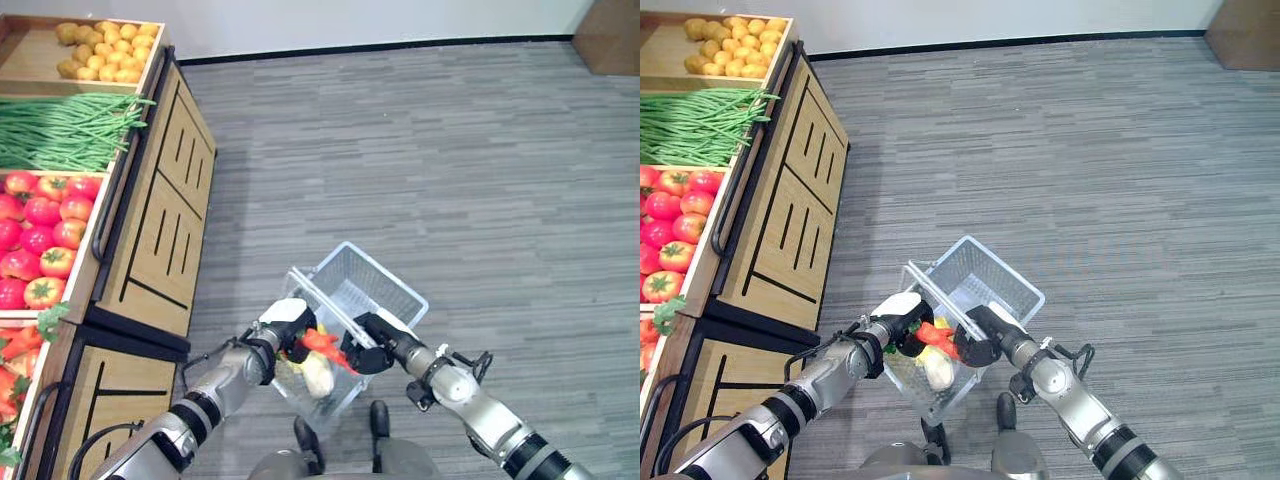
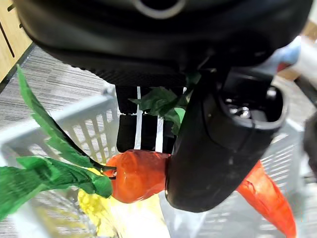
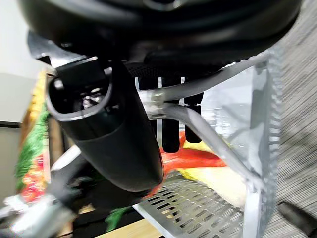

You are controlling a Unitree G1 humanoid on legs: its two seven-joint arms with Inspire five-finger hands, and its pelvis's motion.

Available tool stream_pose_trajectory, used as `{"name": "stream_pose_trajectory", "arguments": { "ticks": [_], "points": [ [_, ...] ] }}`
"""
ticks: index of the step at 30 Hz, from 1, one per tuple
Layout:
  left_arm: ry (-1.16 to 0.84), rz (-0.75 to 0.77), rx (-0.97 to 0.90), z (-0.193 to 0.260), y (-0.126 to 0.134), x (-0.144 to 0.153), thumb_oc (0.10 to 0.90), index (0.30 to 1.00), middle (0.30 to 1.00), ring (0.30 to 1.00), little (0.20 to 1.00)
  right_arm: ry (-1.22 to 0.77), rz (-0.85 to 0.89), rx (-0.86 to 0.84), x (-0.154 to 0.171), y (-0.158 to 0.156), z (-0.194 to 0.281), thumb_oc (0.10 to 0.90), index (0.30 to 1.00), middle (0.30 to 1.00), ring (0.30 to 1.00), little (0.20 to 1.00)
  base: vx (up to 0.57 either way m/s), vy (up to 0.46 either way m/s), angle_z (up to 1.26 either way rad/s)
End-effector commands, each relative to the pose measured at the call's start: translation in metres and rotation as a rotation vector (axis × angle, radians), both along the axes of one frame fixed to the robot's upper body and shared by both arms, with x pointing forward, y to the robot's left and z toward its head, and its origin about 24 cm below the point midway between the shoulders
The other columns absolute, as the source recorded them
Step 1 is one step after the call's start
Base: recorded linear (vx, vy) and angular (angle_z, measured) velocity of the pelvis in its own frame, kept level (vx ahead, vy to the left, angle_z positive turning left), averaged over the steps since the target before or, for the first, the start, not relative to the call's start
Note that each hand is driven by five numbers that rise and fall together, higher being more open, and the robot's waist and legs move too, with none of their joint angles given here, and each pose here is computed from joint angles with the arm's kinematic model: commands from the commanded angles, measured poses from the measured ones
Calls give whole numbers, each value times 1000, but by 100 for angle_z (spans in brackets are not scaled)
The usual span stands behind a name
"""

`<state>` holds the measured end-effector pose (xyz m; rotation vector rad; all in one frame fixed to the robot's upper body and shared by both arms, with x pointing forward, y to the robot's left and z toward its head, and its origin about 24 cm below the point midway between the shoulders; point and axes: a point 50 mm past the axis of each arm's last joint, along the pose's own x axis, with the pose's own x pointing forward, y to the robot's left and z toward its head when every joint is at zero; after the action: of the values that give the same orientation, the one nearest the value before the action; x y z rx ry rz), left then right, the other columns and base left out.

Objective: Get the vegetables into the basket

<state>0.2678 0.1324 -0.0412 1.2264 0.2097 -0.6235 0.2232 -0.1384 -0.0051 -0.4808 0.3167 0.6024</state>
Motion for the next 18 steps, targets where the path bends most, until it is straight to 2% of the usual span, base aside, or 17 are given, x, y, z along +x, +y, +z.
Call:
{"name": "stream_pose_trajectory", "arguments": {
  "ticks": [1, 2, 6, 9, 10, 11, 12, 18],
  "points": [
    [-101, -65, 21, 18, -17, 26, 400, 300, 300, 300, 300, -255, 186, 433, 9, 53, 78, 400, 300, 300, 300, 300, 0, 0, 0],
    [-46, -65, 40, 6, -17, 22, 400, 300, 300, 300, 300, -170, 245, 560, 1, 62, 83, 400, 300, 300, 300, 300, 0, 0, 0],
    [19, -72, 100, -9, -17, 16, 400, 300, 300, 300, 300, -111, 369, 702, -5, 80, 99, 400, 300, 300, 300, 300, 0, 0, 0],
    [21, -105, 125, -11, -20, 15, 400, 300, 300, 300, 300, -144, 410, 696, -5, 84, 108, 400, 300, 300, 300, 300, 0, 0, 0],
    [21, -111, 134, -12, -21, 15, 533, 487, 487, 487, 487, -151, 413, 694, -5, 84, 109, 400, 300, 300, 300, 300, 0, 0, 0],
    [31, -116, 137, -13, -22, 14, 820, 887, 887, 887, 887, -155, 416, 688, -4, 84, 110, 400, 300, 300, 300, 300, 0, 0, 0],
    [36, -121, 134, -13, -23, 13, 900, 1000, 1000, 1000, 1000, -158, 418, 689, -4, 84, 111, 400, 300, 300, 300, 300, -36, 0, -1],
    [47, -130, 151, -17, -25, 12, 900, 1000, 1000, 1000, 1000, -174, 443, 690, -5, 88, 115, 400, 300, 300, 300, 300, -43, 8, 0]
  ]
}}
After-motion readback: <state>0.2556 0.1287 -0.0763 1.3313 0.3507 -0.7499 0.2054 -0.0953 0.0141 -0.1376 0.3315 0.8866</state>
